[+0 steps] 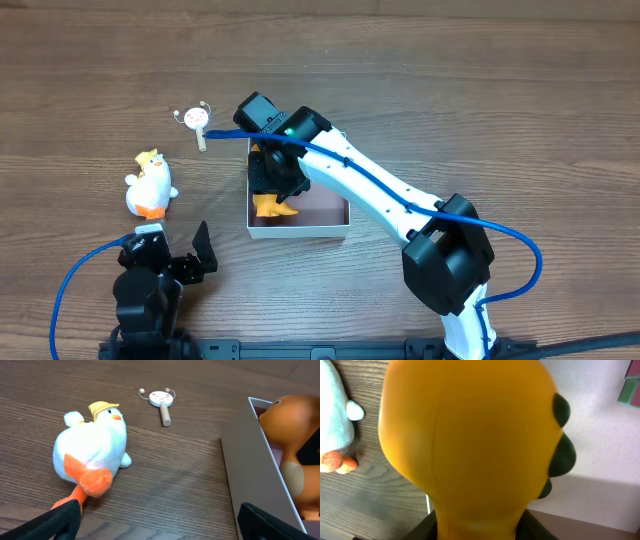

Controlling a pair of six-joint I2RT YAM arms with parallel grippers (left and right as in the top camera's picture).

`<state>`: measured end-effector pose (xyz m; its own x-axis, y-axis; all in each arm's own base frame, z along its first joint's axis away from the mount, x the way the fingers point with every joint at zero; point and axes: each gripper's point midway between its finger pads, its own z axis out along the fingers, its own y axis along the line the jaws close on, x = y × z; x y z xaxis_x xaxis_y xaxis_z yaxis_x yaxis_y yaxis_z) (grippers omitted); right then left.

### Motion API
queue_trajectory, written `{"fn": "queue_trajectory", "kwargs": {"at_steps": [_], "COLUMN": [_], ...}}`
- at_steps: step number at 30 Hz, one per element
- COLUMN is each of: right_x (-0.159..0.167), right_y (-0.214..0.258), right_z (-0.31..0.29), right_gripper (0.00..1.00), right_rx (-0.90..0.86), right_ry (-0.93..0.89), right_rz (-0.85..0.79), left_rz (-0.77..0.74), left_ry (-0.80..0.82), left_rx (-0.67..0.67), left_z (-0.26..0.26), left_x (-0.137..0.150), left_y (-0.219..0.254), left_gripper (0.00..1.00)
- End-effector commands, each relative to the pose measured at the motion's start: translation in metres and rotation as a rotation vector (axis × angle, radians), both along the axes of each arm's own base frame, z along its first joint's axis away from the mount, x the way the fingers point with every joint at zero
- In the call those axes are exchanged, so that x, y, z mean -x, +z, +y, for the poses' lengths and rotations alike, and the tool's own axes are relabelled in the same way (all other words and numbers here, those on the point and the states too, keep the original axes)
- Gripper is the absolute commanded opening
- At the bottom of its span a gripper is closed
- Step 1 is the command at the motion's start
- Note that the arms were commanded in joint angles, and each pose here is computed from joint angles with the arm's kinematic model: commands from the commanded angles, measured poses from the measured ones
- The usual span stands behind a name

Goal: Pack container
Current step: 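Carry the dinosaur left and lower it into the box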

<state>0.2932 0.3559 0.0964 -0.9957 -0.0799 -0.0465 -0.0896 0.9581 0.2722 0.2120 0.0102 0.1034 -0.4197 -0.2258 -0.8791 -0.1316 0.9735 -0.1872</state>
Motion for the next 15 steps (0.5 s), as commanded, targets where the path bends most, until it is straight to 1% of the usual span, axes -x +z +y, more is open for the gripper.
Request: {"fn": "queue_trajectory", "kwargs": {"at_steps": [1,2,5,6,11,14,15], "right_x": [-0.0043,-0.0046,-0.0046,-0.0047,-0.0047,-0.0046,-0.0046], "right_y": [0.0008,0.0009,0.0009,0.0009,0.0011,0.0009,0.0009], "right_z": [-0.001,-0.0008,-0.0007,-0.0006,-0.0006,-0.0008,-0.0009], "right_gripper": [0.38,0.4,0.43,0.45,0.47,0.57,0.59], "right_rx": [-0.003,-0.004,-0.004,-0.005,-0.005,-0.004,-0.004], "right_ry": [-0.012,-0.012,-0.012,-0.012,-0.012,-0.012,-0.012], "right_rz": [-0.01,-0.011,-0.011,-0.011,-0.012,-0.011,-0.01], "left_rz": [-0.001,0.0,0.0,0.0,0.0,0.0,0.0], "left_ry": [0.002,0.002,0.002,0.002,0.002,0.002,0.002], "left_rx": [-0.02,-0.02,-0.02,-0.02,-0.02,-0.02,-0.02], "left_z": [0.0022,0.0022,0.0022,0.0022,0.0022,0.0022,0.0022], "left_x": [-0.0001,0.0,0.0,0.0,0.0,0.0,0.0], "left_y": [-0.0005,-0.0005,-0.0006,-0.0005,-0.0006,-0.0006,-0.0005], "left_gripper": [1.0,1.0,1.0,1.0,1.0,1.0,1.0]}}
